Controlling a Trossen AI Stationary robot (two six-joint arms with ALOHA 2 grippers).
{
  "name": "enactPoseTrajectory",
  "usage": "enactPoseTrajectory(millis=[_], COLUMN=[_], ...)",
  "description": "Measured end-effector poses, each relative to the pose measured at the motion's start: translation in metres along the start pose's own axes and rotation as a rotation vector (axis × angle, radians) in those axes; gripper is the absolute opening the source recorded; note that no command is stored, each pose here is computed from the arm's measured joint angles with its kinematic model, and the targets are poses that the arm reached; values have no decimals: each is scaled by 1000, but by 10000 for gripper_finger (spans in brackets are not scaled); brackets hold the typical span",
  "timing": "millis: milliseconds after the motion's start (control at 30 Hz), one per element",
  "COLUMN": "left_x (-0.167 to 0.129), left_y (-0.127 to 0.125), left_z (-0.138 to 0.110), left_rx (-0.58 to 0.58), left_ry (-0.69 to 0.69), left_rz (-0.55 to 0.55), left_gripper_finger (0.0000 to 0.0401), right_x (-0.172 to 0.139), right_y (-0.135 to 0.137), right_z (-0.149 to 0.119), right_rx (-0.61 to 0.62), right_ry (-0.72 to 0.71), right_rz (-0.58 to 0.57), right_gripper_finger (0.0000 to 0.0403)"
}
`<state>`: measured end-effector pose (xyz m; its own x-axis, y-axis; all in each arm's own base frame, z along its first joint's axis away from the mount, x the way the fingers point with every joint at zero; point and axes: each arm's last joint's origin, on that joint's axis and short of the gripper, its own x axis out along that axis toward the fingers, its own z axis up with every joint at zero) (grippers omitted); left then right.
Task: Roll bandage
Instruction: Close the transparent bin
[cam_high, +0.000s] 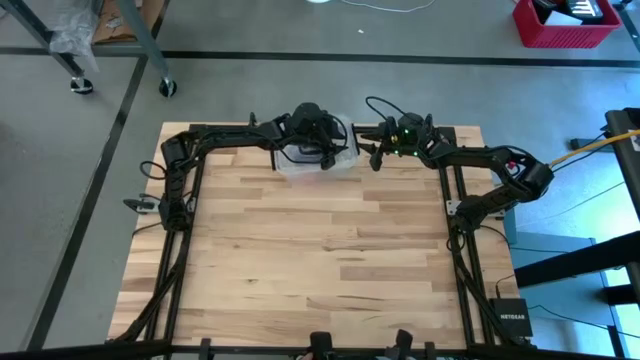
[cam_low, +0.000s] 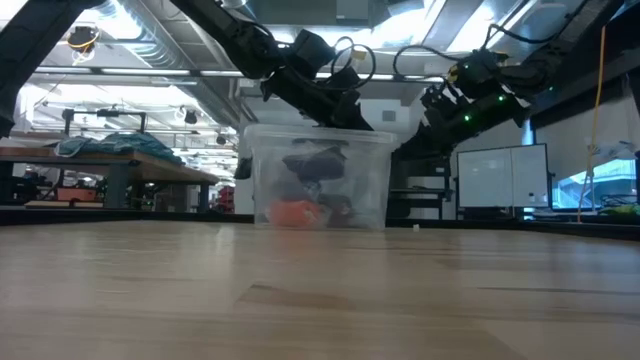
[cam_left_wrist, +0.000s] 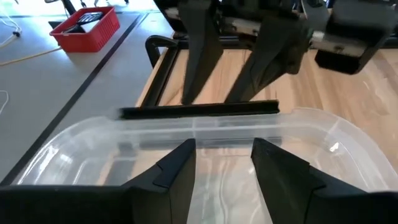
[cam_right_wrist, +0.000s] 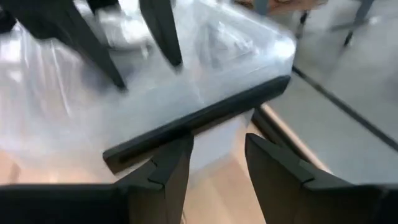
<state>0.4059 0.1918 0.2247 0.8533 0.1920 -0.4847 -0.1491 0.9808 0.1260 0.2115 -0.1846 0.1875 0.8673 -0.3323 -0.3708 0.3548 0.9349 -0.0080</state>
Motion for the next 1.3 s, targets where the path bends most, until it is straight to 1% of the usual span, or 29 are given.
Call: enactPoseTrajectory(millis=[300, 467, 533, 700, 800, 967, 1100, 1200, 1300], left_x=[1, 0, 0, 1, 7, 16, 16, 12, 8], left_y=[0, 1, 1, 1, 1, 0, 0, 0, 0], left_z=[-1, -2, -2, -4, -7, -13, -13, -9, -5], left_rx=[2, -18, -25, -39, -51, -55, -55, -66, -68], left_ry=[0, 2, 7, 13, 12, 6, 6, 2, -8], left_rz=[-7, -6, -7, -3, -3, 1, 6, 12, 14], left_gripper_finger=[153, 153, 153, 153, 153, 153, 153, 153, 153], right_x=[1, 7, 9, 10, 11, 13, 13, 11, 10], right_y=[3, 12, 16, 17, 21, 28, 28, 26, 25], right_z=[6, 13, 15, 16, 17, 19, 19, 19, 18], right_rx=[3, -43, -66, -69, -75, -96, -105, -104, -101], right_ry=[-52, -44, -35, -32, -31, -32, -29, -9, 6], right_rz=[51, 74, 61, 62, 67, 38, 25, -15, -22], right_gripper_finger=[160, 160, 160, 160, 160, 160, 160, 160, 160])
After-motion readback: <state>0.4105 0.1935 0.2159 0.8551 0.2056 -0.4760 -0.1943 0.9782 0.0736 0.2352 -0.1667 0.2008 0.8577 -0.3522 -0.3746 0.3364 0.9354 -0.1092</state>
